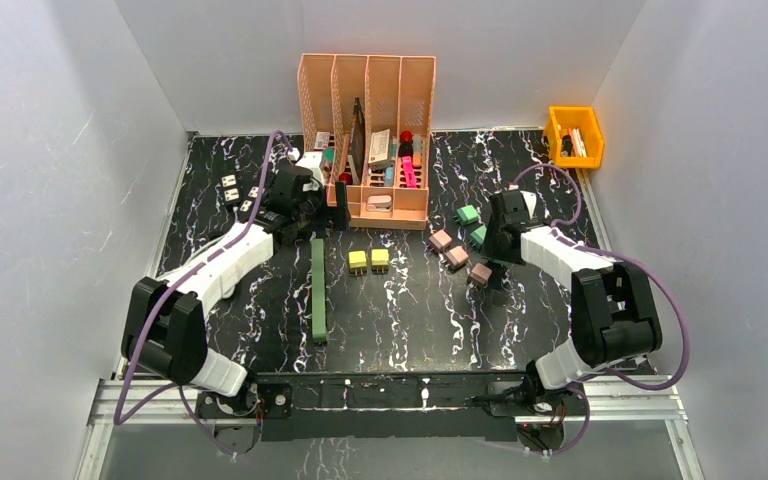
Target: Pull the plug off the socket
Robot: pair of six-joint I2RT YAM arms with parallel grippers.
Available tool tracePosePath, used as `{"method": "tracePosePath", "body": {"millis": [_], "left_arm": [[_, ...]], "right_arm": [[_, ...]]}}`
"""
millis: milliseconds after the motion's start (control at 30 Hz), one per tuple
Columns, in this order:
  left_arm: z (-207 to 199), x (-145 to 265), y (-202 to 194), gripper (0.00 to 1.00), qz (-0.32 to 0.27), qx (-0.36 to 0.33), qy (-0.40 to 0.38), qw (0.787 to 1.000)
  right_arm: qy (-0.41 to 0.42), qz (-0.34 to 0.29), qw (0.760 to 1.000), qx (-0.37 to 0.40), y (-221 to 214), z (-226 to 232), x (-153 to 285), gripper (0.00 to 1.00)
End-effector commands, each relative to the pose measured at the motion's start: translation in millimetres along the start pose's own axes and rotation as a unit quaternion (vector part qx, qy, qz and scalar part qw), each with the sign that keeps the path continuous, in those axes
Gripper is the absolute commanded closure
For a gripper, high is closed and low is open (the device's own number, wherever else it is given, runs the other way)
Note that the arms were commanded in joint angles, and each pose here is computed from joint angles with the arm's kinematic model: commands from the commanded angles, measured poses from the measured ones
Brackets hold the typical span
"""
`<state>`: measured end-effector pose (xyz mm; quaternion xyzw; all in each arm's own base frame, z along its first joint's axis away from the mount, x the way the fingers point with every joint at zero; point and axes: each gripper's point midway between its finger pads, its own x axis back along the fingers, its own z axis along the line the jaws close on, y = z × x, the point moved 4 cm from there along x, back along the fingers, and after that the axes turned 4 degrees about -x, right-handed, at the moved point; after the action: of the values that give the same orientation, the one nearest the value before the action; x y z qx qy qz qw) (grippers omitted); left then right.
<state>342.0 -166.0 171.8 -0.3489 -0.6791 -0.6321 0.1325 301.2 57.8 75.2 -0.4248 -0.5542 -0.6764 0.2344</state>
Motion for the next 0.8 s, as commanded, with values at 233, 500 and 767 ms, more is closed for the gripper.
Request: {"method": "tracePosePath", "body": {"millis": [233,500,767], "left_arm": [[1,0,2,0.02,-0.004,-0.008,0.0,1.0],[1,1,2,0.02,-0.005,-0.009,-0.001,1.0],[-1,1,1,0.02,-0.006,-0.009,-0.009,1.0]], "right_arm": [[0.012,-0.03,0.999,-0.013,19,-1,-1,0.57],[0.053,-0.026,0.998,0.03,15,2,8,0.61],[0.069,-0.11,0.992,0.001,49,-3,38,0.21]]}}
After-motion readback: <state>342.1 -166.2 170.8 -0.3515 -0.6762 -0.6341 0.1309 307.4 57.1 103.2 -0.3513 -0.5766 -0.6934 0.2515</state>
